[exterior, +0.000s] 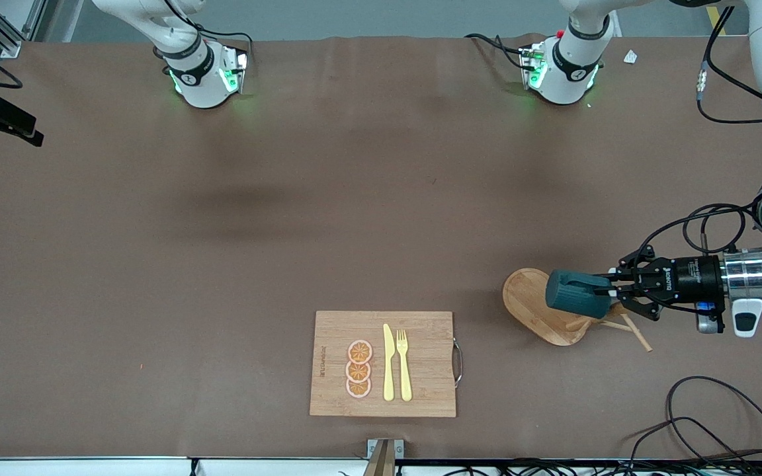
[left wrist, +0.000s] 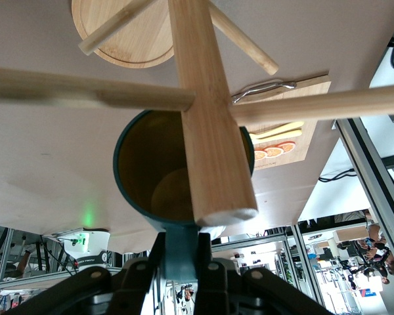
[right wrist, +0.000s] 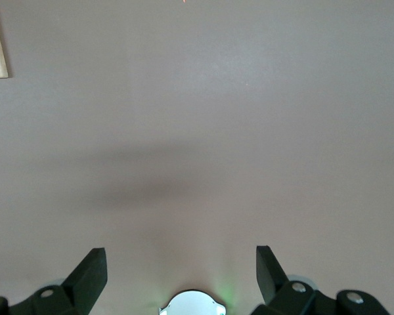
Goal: Pass cup and hang on rack
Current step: 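Hang the mug handle onto a rack peg with the left gripper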
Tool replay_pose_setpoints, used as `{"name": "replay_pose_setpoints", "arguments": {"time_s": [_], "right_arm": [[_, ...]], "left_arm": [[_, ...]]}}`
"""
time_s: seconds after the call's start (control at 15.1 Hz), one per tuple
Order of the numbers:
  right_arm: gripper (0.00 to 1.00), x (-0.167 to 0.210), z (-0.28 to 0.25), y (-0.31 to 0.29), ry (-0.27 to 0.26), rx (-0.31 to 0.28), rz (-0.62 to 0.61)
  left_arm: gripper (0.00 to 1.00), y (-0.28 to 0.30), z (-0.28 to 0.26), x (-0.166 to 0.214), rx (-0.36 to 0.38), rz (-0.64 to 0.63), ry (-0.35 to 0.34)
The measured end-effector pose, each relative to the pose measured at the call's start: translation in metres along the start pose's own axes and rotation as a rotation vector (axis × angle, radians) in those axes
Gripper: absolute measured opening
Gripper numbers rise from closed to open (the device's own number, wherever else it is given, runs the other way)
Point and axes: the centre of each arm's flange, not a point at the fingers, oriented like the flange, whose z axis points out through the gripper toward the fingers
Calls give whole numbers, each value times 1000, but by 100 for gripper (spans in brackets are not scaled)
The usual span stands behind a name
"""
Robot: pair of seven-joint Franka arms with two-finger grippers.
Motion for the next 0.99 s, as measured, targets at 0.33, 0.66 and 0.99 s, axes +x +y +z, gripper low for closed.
{"name": "replay_pose_setpoints", "arguments": {"time_s": [0.33,0.66,0.99], "right_arm": [[100,0,-4,-1,8,13,-19],[100,-1,-5,-1,6,14,-27],[100,-2,-4,-1,-5,18,-31]], "left_arm": [[21,-2,0,10,-2,-14,-4],[21,-1,3,14,-10,-24,-24],[21,-2,0,16,-14,-27,-25]]}}
